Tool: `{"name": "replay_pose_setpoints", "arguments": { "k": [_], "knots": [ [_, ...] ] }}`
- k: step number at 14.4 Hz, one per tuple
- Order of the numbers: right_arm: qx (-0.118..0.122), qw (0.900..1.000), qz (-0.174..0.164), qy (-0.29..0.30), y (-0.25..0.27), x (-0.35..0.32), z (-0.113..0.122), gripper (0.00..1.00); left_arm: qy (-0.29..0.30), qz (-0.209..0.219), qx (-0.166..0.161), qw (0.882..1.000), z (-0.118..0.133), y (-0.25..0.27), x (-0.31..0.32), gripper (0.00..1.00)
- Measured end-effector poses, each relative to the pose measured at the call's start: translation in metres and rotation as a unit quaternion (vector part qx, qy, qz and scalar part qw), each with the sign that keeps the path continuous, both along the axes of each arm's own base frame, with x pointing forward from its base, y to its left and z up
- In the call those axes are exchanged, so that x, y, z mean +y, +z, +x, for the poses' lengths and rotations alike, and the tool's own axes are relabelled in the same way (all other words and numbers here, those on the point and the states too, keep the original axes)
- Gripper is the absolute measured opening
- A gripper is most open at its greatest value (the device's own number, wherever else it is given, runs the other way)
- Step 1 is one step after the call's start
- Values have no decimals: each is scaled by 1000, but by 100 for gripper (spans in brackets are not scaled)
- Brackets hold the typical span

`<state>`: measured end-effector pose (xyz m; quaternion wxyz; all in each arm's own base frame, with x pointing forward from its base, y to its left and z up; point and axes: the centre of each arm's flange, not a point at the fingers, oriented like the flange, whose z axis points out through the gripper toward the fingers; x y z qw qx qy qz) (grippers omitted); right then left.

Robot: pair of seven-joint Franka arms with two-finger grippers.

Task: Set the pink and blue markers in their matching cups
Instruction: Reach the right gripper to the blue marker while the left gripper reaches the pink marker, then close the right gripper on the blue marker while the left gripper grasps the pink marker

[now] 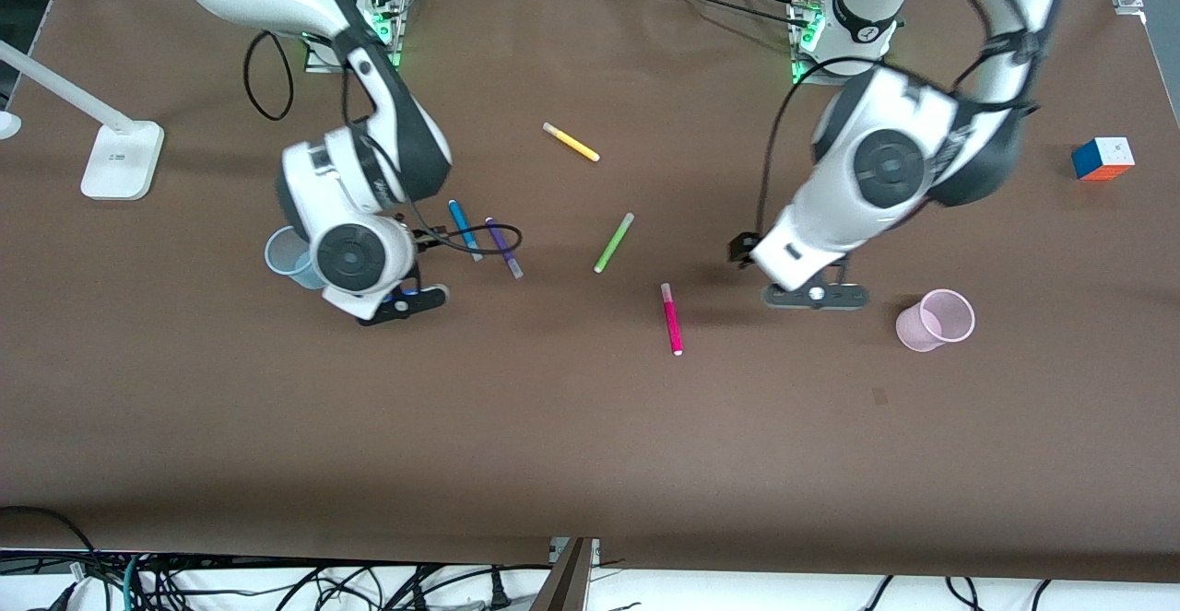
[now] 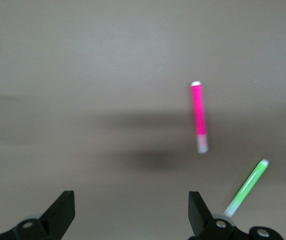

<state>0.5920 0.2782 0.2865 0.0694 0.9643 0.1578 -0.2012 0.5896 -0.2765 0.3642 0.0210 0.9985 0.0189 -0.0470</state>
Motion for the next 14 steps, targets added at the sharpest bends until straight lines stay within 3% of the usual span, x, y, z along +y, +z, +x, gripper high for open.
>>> {"name": "replay_pose_setpoints", "arguments": {
  "k": [4, 8, 13, 14],
  "knots": [
    [-18, 999, 8, 26, -69, 30, -16, 100, 32, 3, -24, 999, -15, -87, -70, 100],
    [-26, 999, 11, 25, -94, 23, -25, 100, -1, 25, -55, 998, -26, -159, -95, 100],
    [-25, 999, 12, 41, -107, 37, -42, 100, -37, 42, -73, 996, -28, -181, -96, 100],
    [-24, 999, 11, 45, -108, 41, -46, 100, -39, 42, -74, 996, -28, -184, -97, 93]
  ]
}}
